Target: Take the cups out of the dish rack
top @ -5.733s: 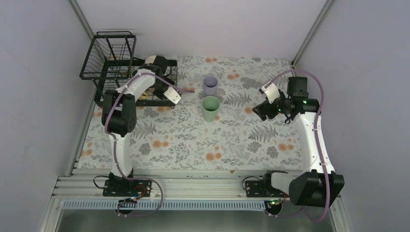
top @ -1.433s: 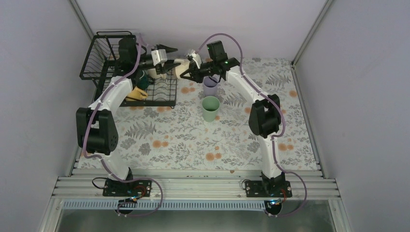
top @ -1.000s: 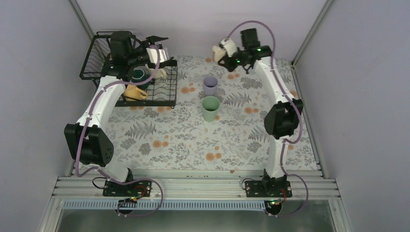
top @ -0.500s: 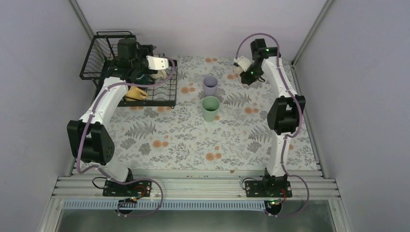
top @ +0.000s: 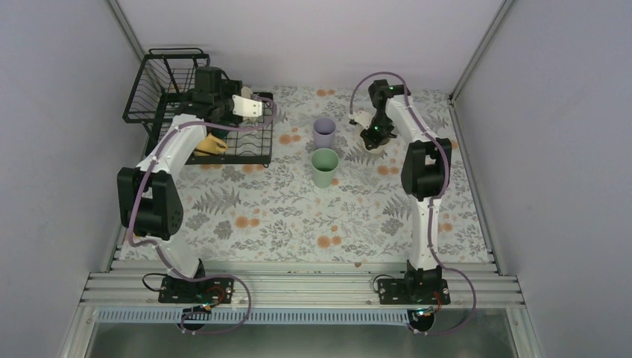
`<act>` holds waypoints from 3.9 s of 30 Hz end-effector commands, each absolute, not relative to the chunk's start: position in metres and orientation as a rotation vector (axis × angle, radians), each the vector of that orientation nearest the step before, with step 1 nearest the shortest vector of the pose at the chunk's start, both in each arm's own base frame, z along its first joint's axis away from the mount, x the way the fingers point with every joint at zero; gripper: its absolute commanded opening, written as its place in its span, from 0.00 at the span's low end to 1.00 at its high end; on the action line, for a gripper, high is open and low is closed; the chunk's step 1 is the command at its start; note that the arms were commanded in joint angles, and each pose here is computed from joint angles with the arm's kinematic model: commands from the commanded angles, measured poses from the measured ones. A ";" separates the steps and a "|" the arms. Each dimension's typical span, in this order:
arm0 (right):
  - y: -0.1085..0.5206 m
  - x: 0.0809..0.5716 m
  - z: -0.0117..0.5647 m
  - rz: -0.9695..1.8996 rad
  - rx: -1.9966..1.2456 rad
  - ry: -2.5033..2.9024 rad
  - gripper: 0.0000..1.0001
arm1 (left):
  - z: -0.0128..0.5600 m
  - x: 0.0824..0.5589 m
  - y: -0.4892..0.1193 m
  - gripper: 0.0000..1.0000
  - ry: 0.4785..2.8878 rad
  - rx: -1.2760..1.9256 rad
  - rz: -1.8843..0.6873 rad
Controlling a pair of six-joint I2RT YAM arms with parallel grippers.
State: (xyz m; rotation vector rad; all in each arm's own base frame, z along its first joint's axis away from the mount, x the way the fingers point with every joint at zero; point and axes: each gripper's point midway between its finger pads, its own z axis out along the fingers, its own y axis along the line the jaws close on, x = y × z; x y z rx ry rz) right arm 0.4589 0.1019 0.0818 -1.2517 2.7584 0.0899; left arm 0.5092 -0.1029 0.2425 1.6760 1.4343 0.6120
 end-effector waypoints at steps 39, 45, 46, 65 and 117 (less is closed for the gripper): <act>0.133 0.424 0.262 0.122 -1.114 2.292 0.76 | 0.149 0.584 -0.111 0.77 1.126 2.006 0.719; 0.138 0.422 0.266 0.161 -1.110 2.281 0.75 | 0.122 0.599 -0.110 0.74 1.093 2.017 0.766; 0.138 0.423 0.266 0.166 -1.110 2.283 0.74 | 0.119 0.600 -0.110 0.74 1.092 2.022 0.769; 0.148 0.423 0.263 0.245 -1.115 2.290 0.68 | 0.099 0.595 -0.115 0.35 1.132 2.014 0.715; 0.226 0.402 0.351 0.980 -1.125 1.641 0.77 | 0.458 0.461 -0.234 0.02 1.039 1.120 -0.131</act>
